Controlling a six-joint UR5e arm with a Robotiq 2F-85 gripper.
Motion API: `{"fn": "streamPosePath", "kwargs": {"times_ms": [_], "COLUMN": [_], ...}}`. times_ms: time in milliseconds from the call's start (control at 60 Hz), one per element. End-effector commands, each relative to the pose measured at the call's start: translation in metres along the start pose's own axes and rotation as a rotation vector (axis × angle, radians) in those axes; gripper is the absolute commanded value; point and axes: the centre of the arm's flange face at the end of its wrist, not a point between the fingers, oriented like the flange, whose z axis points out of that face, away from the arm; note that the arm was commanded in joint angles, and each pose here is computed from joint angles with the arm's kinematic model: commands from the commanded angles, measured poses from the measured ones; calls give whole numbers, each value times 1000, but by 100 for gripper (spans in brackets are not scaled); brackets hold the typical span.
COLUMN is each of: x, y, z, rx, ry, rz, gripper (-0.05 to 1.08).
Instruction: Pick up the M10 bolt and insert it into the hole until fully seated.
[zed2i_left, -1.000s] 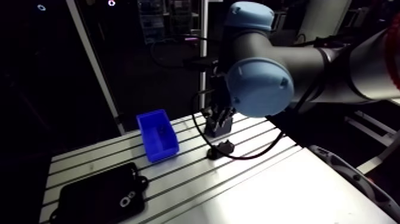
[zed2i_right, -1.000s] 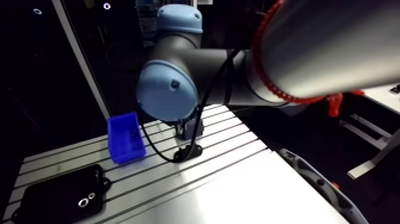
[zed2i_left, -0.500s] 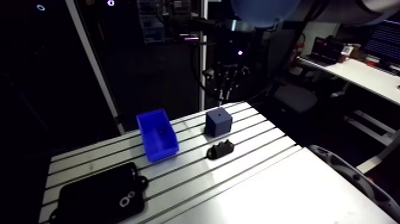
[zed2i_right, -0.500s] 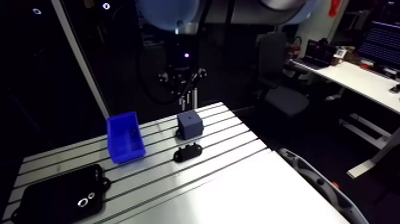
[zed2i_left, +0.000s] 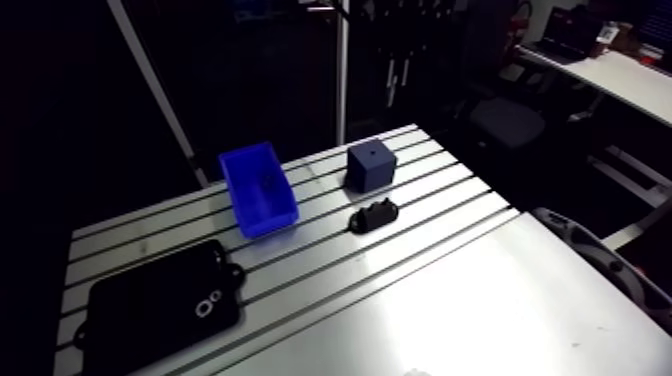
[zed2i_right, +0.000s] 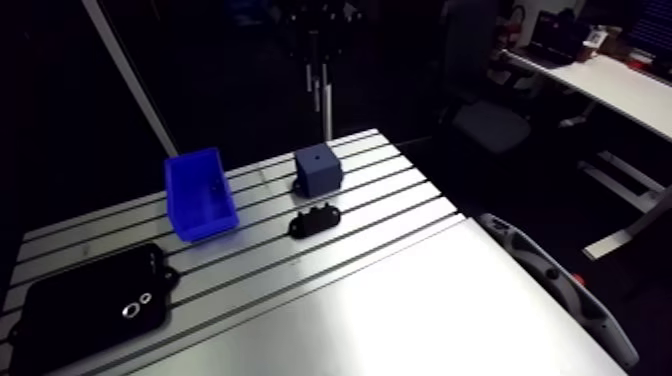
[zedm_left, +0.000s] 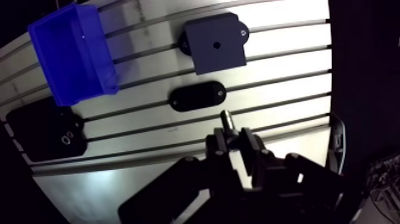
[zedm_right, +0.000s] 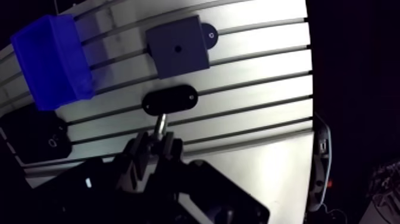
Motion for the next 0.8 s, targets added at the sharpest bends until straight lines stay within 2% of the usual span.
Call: {"fn": "streamPosePath", "kwargs": {"times_ms": [17, 100, 300, 417, 633, 800], "x": [11, 15, 32, 40, 50, 53], "y": [2, 0, 2, 2, -5, -10], "z": [6, 16, 25, 34, 41, 47], "rx": [-3, -4, -17, -23, -21, -18], "ry": [-41, -49, -1, -11, 3, -5], "rz": [34, 37, 31, 29, 36, 34], "gripper": [108, 108, 108, 108, 108, 108]}}
